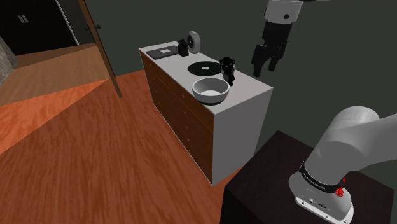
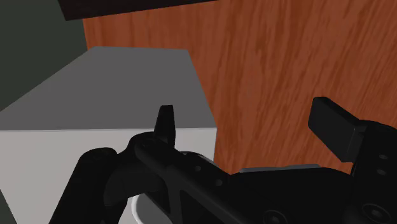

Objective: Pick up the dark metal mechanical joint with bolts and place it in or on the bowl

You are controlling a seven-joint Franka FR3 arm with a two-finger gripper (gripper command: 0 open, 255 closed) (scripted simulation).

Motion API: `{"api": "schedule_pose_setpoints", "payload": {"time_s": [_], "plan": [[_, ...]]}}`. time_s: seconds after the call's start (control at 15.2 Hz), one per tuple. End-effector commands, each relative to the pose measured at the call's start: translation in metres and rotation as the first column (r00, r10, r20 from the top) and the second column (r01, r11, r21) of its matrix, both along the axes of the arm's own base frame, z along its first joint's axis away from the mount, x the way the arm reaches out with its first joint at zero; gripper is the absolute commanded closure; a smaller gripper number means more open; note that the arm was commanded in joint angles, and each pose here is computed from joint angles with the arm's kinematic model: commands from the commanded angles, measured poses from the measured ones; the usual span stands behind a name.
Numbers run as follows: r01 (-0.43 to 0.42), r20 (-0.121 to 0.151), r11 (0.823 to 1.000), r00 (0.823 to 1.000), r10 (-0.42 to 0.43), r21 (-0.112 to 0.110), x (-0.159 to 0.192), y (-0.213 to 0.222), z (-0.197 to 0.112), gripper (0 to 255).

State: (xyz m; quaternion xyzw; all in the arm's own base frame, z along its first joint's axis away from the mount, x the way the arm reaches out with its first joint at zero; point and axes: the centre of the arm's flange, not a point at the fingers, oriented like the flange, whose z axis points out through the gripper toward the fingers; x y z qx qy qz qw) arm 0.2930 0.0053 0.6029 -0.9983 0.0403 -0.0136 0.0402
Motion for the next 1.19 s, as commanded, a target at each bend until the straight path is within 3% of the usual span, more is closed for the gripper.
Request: {"api": "schedule_pose_setpoints", "payload": {"time_s": [0.0, 0.53, 1.12], "plan": [[0.0, 0.0, 1.0, 1.0, 0.0, 0.0, 0.0, 0.0, 0.0, 0], [0.039, 0.112, 0.993, 0.993, -0.027, -0.111, 0.056, -0.031, -0.058, 0], [0.097, 0.24, 0.969, 0.97, -0.041, -0.227, 0.126, -0.076, -0.111, 0]]}}
